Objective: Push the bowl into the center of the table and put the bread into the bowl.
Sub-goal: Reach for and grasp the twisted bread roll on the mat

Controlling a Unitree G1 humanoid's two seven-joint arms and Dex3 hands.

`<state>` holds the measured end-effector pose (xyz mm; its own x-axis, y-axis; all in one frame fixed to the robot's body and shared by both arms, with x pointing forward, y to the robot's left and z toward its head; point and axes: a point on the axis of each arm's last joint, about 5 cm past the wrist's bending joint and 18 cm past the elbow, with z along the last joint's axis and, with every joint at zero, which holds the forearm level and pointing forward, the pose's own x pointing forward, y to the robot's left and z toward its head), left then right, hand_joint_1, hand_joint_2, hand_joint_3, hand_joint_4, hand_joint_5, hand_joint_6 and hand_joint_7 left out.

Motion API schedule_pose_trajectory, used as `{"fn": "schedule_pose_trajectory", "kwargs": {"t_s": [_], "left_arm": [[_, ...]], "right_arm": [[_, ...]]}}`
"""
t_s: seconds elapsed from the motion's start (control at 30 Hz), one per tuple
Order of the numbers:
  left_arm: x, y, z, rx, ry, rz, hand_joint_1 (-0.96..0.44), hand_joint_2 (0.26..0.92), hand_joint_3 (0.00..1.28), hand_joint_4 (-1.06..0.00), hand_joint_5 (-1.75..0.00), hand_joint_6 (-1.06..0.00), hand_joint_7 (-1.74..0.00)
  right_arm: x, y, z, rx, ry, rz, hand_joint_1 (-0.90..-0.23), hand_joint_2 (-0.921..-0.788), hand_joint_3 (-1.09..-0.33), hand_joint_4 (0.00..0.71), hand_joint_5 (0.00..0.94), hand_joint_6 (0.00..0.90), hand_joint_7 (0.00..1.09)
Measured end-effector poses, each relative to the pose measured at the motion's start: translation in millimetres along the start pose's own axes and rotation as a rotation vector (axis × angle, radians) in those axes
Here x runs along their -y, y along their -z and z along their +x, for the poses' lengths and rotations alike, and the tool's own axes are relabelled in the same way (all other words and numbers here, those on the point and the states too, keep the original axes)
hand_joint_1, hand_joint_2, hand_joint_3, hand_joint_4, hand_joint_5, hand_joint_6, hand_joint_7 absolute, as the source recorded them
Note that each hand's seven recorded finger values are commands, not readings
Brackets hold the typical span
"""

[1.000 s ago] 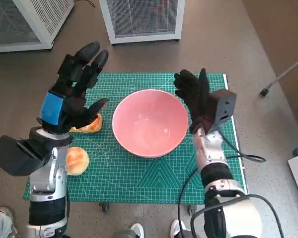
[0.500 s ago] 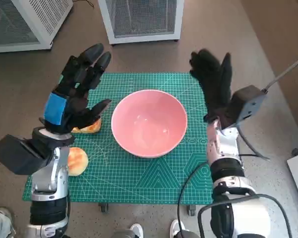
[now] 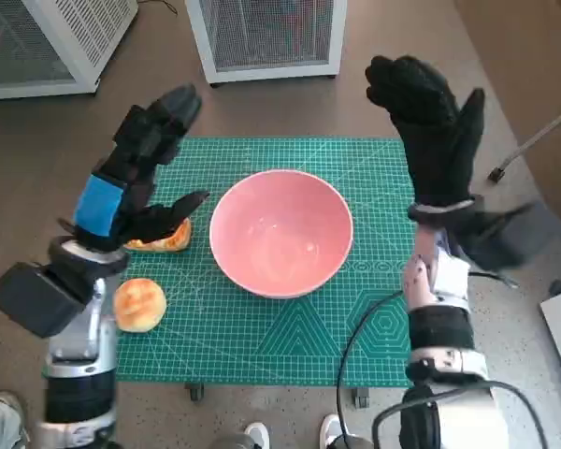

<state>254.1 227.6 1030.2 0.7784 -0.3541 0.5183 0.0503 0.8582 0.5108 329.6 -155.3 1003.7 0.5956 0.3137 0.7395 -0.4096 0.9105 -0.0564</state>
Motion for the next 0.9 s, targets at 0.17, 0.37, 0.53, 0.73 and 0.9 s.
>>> {"fn": "schedule_pose_trajectory", "kwargs": {"t_s": [0.17,0.37,0.53,0.73,0.9], "left_arm": [[-27.3,-18.0,1,-0.151,0.086,0.318,-0.39,0.755,0.02,-0.02,0.0,-0.1,-0.26],[-45.8,-37.8,4,-0.326,0.152,0.425,-0.05,0.683,0.01,0.0,0.0,-0.11,-0.17],[-48.9,-49.2,8,-0.482,0.202,0.481,0.08,0.679,0.01,0.0,0.0,-0.1,-0.13],[-49.5,-59.7,15,-0.586,0.251,0.527,0.15,0.699,0.02,0.0,0.0,-0.12,-0.1],[-48.3,-61.6,18,-0.629,0.288,0.545,0.18,0.714,0.03,0.0,0.0,-0.12,-0.09]], "right_arm": [[5.0,-8.3,-3.4,0.034,-0.016,-0.04,-0.637,-0.921,-0.724,0.202,0.006,0.247,0.17],[5.9,-13.9,-3.3,0.065,-0.024,-0.058,-0.64,-0.921,-0.714,0.211,0.008,0.247,0.18],[3.7,-17.1,-1.3,0.085,-0.036,-0.058,-0.645,-0.921,-0.694,0.219,0.01,0.246,0.18],[0.2,-14.4,-6.9,0.064,-0.031,-0.037,-0.653,-0.921,-0.675,0.228,0.011,0.246,0.19],[-0.4,-13.5,-9.9,0.055,-0.024,-0.033,-0.657,-0.921,-0.671,0.234,0.012,0.249,0.19]]}}
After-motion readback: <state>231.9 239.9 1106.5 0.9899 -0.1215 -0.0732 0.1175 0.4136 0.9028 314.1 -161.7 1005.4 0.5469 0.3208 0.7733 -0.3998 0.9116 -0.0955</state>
